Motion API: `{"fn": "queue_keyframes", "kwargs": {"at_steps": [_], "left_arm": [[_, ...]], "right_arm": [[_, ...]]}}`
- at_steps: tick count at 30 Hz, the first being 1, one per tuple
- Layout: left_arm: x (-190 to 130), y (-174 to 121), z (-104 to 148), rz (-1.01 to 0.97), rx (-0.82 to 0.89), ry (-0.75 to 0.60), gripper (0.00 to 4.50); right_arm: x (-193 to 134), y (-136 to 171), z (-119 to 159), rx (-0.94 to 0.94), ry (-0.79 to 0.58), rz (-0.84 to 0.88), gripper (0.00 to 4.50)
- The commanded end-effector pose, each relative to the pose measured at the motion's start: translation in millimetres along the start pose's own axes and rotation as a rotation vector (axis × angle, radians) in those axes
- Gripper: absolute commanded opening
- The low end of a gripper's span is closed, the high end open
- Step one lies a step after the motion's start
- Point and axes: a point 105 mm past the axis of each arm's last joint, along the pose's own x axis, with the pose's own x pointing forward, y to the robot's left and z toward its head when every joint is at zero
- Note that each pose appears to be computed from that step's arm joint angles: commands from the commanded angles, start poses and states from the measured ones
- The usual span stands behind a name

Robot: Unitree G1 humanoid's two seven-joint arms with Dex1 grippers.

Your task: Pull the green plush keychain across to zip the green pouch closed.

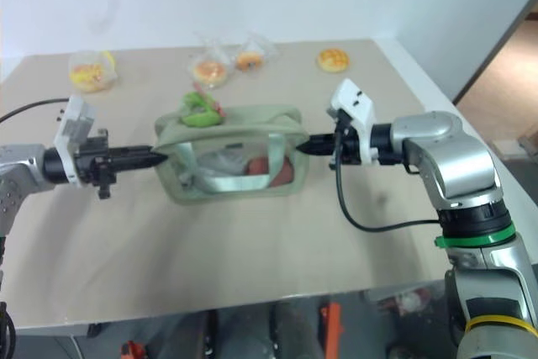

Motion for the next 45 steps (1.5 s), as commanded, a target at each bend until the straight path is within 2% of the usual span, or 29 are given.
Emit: {"fn": "queue_keyframes", "kwargs": {"at_steps": [1,5,8,9,15,17,20,22,25,29,33,39,43,45], "left_arm": [[-3.2,0.0,12.5,0.008,0.031,-0.026,0.06],[-1.8,2.6,4.3,0.036,0.028,0.018,0.06],[-4.0,2.5,3.2,0.038,0.017,0.008,0.06],[-3.9,2.5,2.8,0.038,0.017,0.008,0.0],[-3.4,3.5,2.0,0.042,0.018,0.005,0.0],[-2.8,3.6,1.6,0.043,0.018,0.007,0.0],[-1.7,3.9,1.6,0.042,0.018,0.005,0.0],[-1.4,4.0,1.5,0.042,0.019,0.005,0.0],[-0.3,5.1,1.4,0.041,0.02,0.004,0.0],[3.4,6.0,2.8,0.033,0.027,-0.003,0.0],[5.8,5.9,3.6,0.029,0.032,-0.01,0.0],[6.1,1.1,1.2,0.025,0.034,-0.015,0.0],[5.0,-0.1,-3.2,0.039,0.025,-0.015,0.0],[4.9,-1.9,-3.6,0.039,0.023,-0.021,0.0]], "right_arm": [[-6.4,0.3,13.5,-0.046,-0.034,-0.016,0.0],[-6.3,0.2,14.2,-0.053,-0.033,-0.015,0.0],[-11.3,5.8,26.5,-0.053,-0.104,0.023,0.0],[-14.3,9.8,30.5,-0.062,-0.124,0.049,0.73],[-30.0,26.6,48.3,-0.08,-0.216,0.136,2.7],[-42.2,30.9,63.4,-0.091,-0.297,0.161,3.45],[-64.4,26.8,102.7,-0.087,-0.497,0.151,4.38],[-63.3,12.9,118.6,-0.075,-0.542,0.075,4.38],[-36.9,-2.7,125.2,-0.062,-0.48,-0.006,4.38],[7.7,4.9,127.0,-0.125,-0.347,0.044,4.38],[35.9,10.7,128.6,-0.184,-0.282,0.113,4.38],[53.8,-1.4,133.0,-0.212,-0.238,0.138,4.38],[62.3,2.9,145.1,-0.237,-0.225,0.196,4.38],[70.0,5.7,142.6,-0.255,-0.207,0.218,4.38]]}}
